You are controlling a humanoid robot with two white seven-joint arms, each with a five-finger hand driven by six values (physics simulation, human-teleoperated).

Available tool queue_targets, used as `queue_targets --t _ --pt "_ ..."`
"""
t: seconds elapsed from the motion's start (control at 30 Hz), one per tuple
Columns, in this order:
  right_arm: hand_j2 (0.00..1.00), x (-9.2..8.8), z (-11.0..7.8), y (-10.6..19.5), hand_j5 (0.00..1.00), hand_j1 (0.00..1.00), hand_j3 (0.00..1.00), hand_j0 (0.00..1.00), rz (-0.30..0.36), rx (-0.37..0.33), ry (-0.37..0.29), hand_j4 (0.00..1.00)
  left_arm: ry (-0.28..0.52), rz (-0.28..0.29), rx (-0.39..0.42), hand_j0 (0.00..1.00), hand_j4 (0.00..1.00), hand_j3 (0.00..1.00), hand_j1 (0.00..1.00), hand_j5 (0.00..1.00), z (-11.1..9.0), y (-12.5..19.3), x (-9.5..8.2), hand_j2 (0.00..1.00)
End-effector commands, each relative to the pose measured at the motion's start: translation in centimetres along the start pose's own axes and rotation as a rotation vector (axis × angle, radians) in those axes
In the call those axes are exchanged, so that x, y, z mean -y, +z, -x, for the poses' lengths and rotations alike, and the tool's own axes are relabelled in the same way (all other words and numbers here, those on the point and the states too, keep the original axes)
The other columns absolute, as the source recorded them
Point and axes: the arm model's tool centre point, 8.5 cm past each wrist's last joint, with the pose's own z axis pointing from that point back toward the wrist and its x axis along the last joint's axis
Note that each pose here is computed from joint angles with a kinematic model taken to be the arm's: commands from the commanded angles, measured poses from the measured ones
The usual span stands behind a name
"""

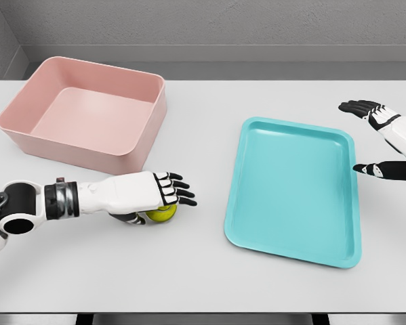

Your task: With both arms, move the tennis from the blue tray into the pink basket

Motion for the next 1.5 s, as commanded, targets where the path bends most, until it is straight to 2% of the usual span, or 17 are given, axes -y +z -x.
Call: queue_targets --t 0.0,0.23,0.3,0.33,0.57,0.77,0.97,1.47 --pt "1.0 0.1 0.0 0.0 1.0 1.0 1.0 1.0 0.006 0.001 -0.007 1.0 0.007 -0.001 -0.003 0.95 0.95 0.95 0.95 0.95 0.1 0.0 0.1 0.95" --pt "1.0 0.1 0.0 0.0 1.0 1.0 1.0 1.0 0.005 0.001 -0.006 1.0 0.023 0.014 -0.03 0.92 0.92 0.92 0.92 0.92 1.0 0.4 0.8 0.92" --pt "1.0 0.0 0.1 0.0 1.0 1.0 1.0 1.0 0.003 -0.002 -0.007 1.0 0.021 0.023 -0.031 0.82 0.82 0.82 0.82 0.82 1.0 0.4 0.8 0.82" --pt "1.0 0.1 0.0 0.0 1.0 1.0 1.0 1.0 0.004 -0.001 -0.006 1.0 0.023 0.056 -0.03 0.69 0.69 0.69 0.69 0.69 1.0 0.4 1.1 0.69" --pt "1.0 0.1 0.0 0.0 1.0 1.0 1.0 1.0 0.004 0.001 -0.005 1.0 0.018 0.061 -0.03 0.58 0.58 0.58 0.58 0.58 1.1 0.4 0.8 0.58" --pt "1.0 0.0 0.1 0.0 1.0 1.0 1.0 1.0 0.003 -0.002 -0.007 1.0 0.023 0.054 -0.027 0.59 0.59 0.59 0.59 0.59 1.0 0.4 0.7 0.59" --pt "1.0 0.0 0.1 0.0 1.0 1.0 1.0 1.0 0.003 -0.002 -0.007 1.0 0.015 0.032 -0.012 0.59 0.59 0.59 0.59 0.59 0.7 0.2 -0.3 0.59" --pt "1.0 0.1 0.0 0.0 1.0 1.0 1.0 1.0 0.005 -0.001 -0.006 1.0 -0.018 -0.048 0.01 0.59 0.59 0.59 0.59 0.59 1.0 0.7 -4.7 0.59"
